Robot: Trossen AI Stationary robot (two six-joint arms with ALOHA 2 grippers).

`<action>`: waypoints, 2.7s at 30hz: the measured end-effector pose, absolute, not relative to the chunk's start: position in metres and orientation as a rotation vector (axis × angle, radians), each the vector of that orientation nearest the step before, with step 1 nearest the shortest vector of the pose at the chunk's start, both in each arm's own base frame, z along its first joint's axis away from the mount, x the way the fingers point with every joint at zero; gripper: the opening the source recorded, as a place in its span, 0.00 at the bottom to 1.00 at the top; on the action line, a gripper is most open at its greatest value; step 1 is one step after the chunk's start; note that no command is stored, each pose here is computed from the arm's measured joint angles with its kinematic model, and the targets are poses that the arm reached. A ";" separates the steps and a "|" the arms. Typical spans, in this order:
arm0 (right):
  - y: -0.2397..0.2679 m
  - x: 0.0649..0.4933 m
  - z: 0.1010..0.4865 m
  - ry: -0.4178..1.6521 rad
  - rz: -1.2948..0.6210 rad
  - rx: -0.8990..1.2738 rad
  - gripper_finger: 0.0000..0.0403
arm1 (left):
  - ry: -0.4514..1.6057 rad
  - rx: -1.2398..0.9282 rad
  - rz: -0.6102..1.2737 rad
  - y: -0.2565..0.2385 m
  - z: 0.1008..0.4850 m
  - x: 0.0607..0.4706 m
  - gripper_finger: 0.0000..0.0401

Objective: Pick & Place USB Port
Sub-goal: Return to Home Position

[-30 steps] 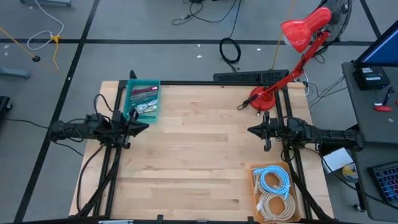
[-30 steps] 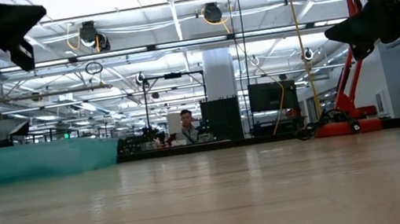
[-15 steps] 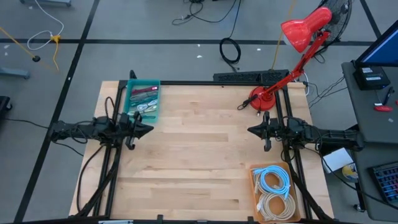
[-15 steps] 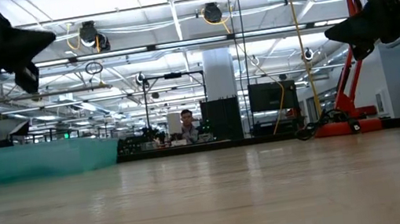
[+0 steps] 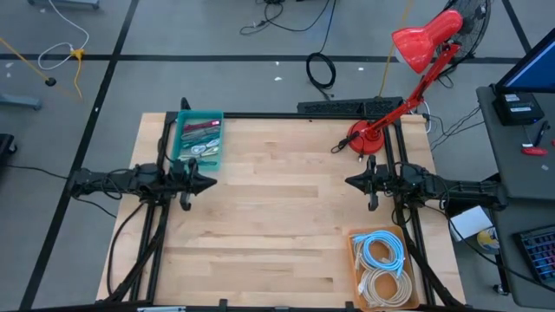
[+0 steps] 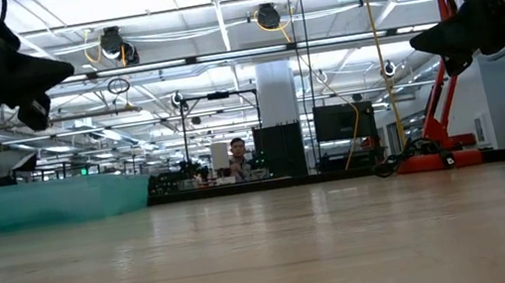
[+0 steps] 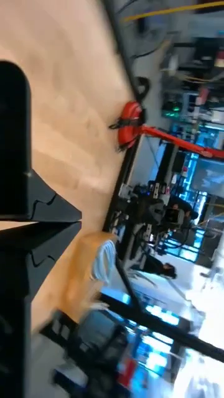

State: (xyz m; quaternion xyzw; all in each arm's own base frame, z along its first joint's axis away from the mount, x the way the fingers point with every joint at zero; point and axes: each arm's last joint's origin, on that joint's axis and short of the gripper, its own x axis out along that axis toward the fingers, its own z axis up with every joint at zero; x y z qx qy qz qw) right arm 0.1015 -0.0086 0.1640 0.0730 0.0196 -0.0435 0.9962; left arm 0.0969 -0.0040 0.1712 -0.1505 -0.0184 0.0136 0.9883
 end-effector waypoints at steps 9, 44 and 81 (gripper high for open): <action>-0.009 0.101 0.164 0.039 -0.087 0.146 0.00 | -0.027 -0.005 0.028 -0.004 0.171 0.097 0.05; -0.009 0.101 0.164 0.039 -0.087 0.146 0.00 | -0.069 -0.118 0.028 -0.004 0.174 0.097 0.05; -0.009 0.101 0.164 0.039 -0.087 0.146 0.00 | -0.072 -0.119 0.028 -0.004 0.174 0.097 0.05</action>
